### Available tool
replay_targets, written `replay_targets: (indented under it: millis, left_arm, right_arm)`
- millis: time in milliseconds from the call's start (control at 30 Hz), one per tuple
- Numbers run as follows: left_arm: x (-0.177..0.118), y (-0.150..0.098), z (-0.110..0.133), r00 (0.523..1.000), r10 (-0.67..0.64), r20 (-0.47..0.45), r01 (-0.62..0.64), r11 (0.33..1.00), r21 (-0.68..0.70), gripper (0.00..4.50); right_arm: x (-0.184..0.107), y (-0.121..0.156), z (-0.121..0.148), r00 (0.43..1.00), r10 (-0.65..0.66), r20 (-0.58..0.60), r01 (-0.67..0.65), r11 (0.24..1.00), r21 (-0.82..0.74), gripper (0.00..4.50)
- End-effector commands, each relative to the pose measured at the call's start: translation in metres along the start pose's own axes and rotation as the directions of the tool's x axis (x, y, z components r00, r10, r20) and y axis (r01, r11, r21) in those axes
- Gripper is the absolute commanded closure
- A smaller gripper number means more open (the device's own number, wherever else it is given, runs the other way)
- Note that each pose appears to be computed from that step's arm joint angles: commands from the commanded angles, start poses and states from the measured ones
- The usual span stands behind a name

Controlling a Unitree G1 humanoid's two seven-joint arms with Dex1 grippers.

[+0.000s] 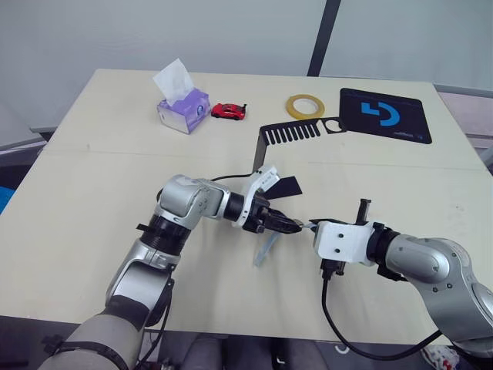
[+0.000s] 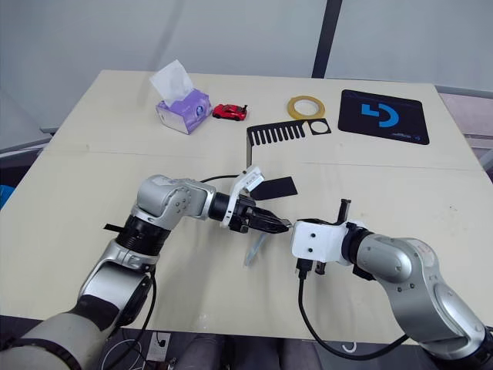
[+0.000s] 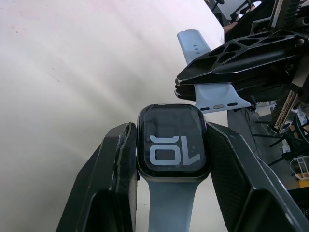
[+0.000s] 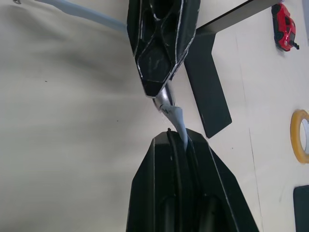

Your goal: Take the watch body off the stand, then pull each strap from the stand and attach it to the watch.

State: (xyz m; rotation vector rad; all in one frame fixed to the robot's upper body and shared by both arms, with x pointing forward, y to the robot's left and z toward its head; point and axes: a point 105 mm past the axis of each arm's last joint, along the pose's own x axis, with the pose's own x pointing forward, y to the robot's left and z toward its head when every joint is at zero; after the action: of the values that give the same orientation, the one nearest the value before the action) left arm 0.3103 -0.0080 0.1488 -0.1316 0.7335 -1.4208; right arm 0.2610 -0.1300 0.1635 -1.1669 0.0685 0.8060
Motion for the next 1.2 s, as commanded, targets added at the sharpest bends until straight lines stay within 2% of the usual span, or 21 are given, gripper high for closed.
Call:
replay_targets:
  millis: [33, 433, 833, 1200]
  left_arm:
    - [0.007, -0.02, 0.017, 0.997, -0.068, 0.031, 0.065, 0.994, 0.087, 2.8]
    - [0.004, -0.024, 0.024, 0.994, -0.088, 0.07, 0.083, 0.993, 0.08, 2.8]
    - [-0.003, -0.009, 0.016, 0.997, -0.038, 0.061, 0.033, 0.995, 0.094, 2.8]
    - [-0.001, -0.011, 0.015, 0.997, -0.045, 0.057, 0.039, 0.994, 0.099, 2.8]
  right_arm:
    - [-0.001, -0.001, 0.012, 0.999, 0.0, 0.051, 0.001, 1.0, -0.01, 4.5]
    - [-0.004, 0.002, 0.006, 1.0, 0.008, 0.005, -0.008, 1.0, -0.026, 4.5]
    - [-0.022, -0.001, 0.009, 1.0, -0.008, 0.009, 0.008, 1.0, 0.022, 4.5]
    - [-0.026, -0.005, 0.01, 1.0, -0.023, 0.002, 0.023, 1.0, 0.015, 4.5]
